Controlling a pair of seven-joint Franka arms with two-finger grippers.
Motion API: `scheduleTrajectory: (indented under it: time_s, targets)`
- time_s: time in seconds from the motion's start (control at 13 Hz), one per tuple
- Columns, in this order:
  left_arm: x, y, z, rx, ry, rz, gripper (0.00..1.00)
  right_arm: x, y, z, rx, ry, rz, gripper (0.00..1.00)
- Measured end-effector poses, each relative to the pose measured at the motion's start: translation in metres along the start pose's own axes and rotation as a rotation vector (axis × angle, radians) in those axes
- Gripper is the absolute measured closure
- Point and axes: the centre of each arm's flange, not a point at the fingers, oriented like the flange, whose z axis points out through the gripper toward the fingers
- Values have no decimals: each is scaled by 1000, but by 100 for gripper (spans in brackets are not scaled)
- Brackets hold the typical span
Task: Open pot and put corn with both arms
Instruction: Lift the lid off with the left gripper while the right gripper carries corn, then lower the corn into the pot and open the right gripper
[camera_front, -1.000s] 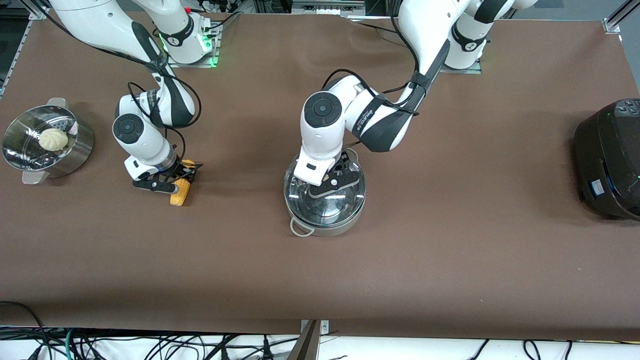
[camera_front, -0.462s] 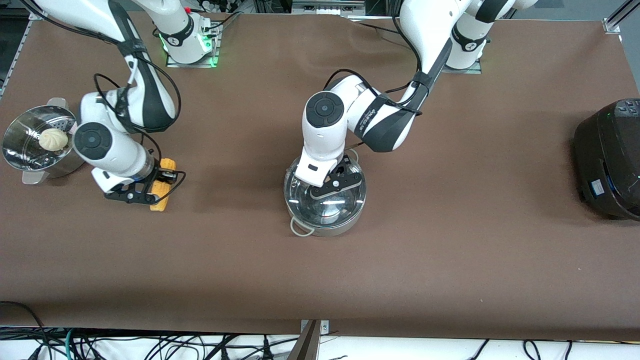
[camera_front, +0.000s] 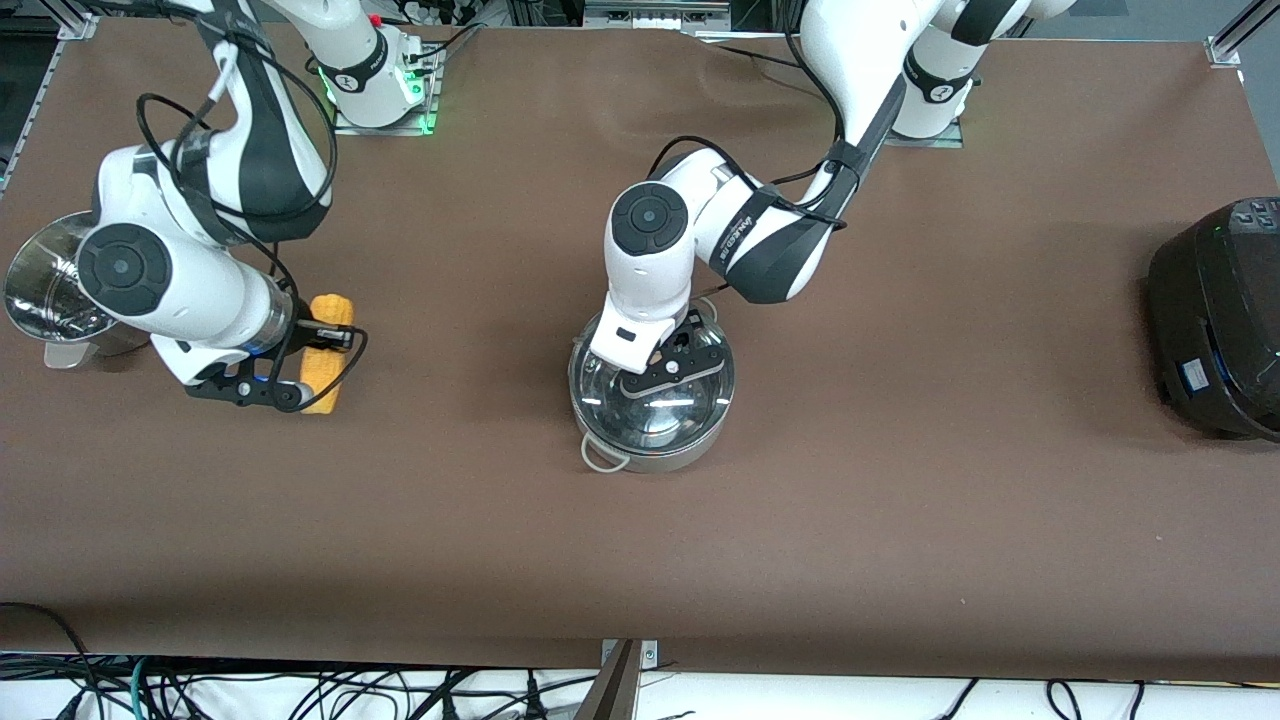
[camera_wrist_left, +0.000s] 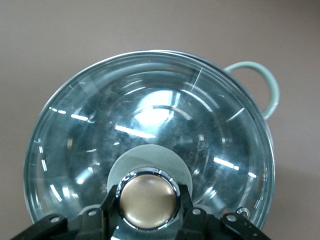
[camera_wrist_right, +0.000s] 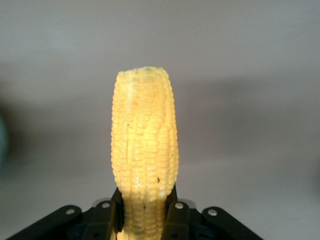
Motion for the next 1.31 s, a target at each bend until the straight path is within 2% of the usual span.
scheduleTrajectory:
  time_s: [0.15, 0.31, 0.46, 0.62, 0.92, 1.31]
  targets:
    - [12, -17, -34, 21, -3, -21, 50, -12, -41, -15, 118, -19, -9, 67]
    - [46, -56, -104, -20, 3, -15, 50, -24, -90, -12, 185, -22, -54, 67]
    - [85, -128, -158, -4, -17, 63, 50, -31, -146, 5, 235, 23, -103, 67]
    - [123, -216, -175, 19, -50, 164, 50, -39, -204, 33, 291, 69, -90, 67]
    - [162, -357, -138, 53, -147, 286, 50, -54, -295, 96, 376, 177, -25, 67]
    - [163, -427, -22, 37, -145, 327, 50, -39, -313, 178, 377, 212, 2, 67]
